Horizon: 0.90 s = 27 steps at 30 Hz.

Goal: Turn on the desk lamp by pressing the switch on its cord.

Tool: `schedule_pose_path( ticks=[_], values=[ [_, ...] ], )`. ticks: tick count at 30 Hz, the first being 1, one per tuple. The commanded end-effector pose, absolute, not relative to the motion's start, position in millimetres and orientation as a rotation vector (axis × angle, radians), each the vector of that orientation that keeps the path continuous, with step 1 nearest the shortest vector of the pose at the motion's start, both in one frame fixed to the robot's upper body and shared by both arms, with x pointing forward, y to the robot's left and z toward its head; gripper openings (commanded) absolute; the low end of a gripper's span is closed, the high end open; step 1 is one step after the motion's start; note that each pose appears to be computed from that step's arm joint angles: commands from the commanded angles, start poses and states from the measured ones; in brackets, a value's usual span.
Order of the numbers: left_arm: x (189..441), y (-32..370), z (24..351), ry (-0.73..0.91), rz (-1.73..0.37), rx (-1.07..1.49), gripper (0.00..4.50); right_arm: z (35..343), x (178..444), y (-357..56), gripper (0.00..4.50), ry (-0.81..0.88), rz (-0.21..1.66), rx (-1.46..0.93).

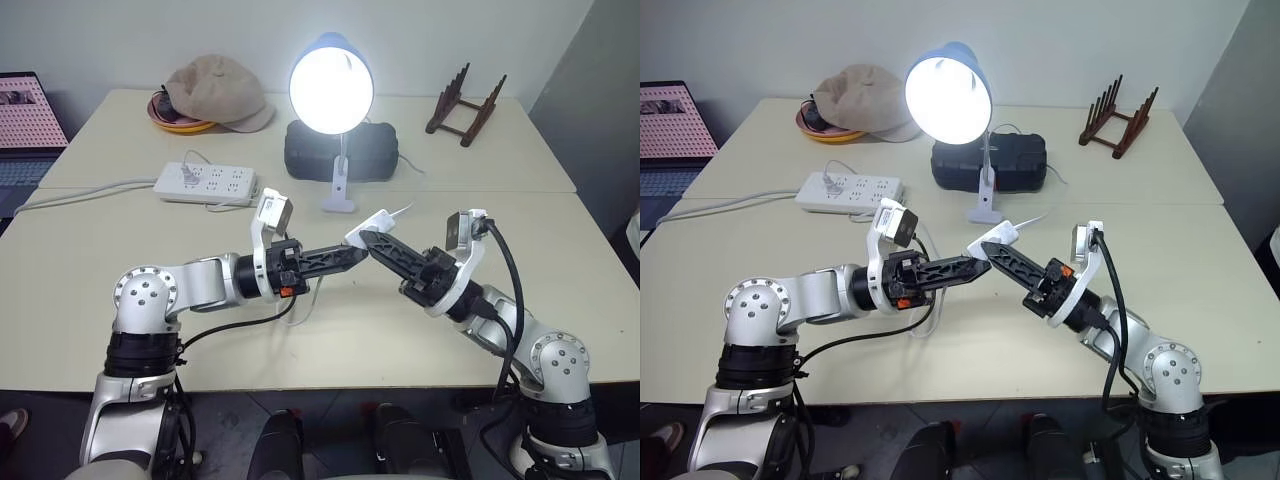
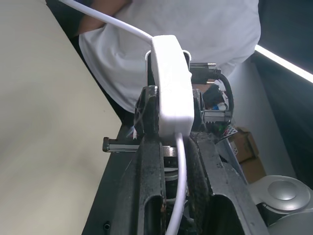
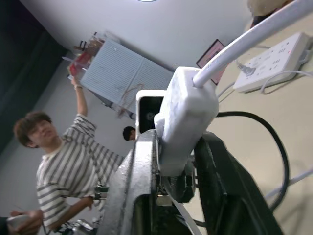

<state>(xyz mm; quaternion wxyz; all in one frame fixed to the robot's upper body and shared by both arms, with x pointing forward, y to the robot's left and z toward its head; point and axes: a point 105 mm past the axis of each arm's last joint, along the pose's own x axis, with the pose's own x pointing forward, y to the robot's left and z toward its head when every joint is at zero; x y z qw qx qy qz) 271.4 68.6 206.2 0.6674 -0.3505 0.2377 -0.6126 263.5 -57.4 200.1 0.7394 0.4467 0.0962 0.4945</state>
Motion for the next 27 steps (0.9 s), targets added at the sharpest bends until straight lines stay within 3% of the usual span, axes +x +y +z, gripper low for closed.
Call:
schedule_pose_path(
  ticks=[1, 7, 13, 19, 23, 25, 27],
  values=[
    [275.5, 66.1, 213.6, 0.525, -1.427, -0.769, 0.31, 207.4, 253.2, -57.2, 2.13, 0.171, 1.103, 0.906],
    [285.6, 65.5, 213.0, 0.527, -1.446, -0.707, 0.31, 182.8, 242.3, -70.5, 3.33, 0.238, 1.032, 0.748],
    [320.8, 66.6, 175.3, 0.494, -1.388, -0.239, 0.31, 192.3, 224.5, -106.4, 4.46, 0.116, 0.813, 0.282],
    [353.0, 63.2, 129.0, 0.398, -1.362, 0.268, 0.31, 180.0, 233.6, -105.8, 4.46, 0.055, 0.661, -0.05],
    [365.8, 58.0, 110.2, 0.338, -1.356, 0.456, 0.31, 160.7, 243.2, -113.8, 4.46, 0.07, 0.591, -0.11],
    [367.6, 58.5, 103.6, 0.32, -1.369, 0.521, 0.99, 154.3, 245.7, -118.6, 4.5, 0.074, 0.568, -0.134],
    [367.3, 60.9, 105.3, 0.299, -1.39, 0.532, 1.23, 149.4, 247.4, -125.1, 4.5, 0.084, 0.552, -0.141]
  ],
)
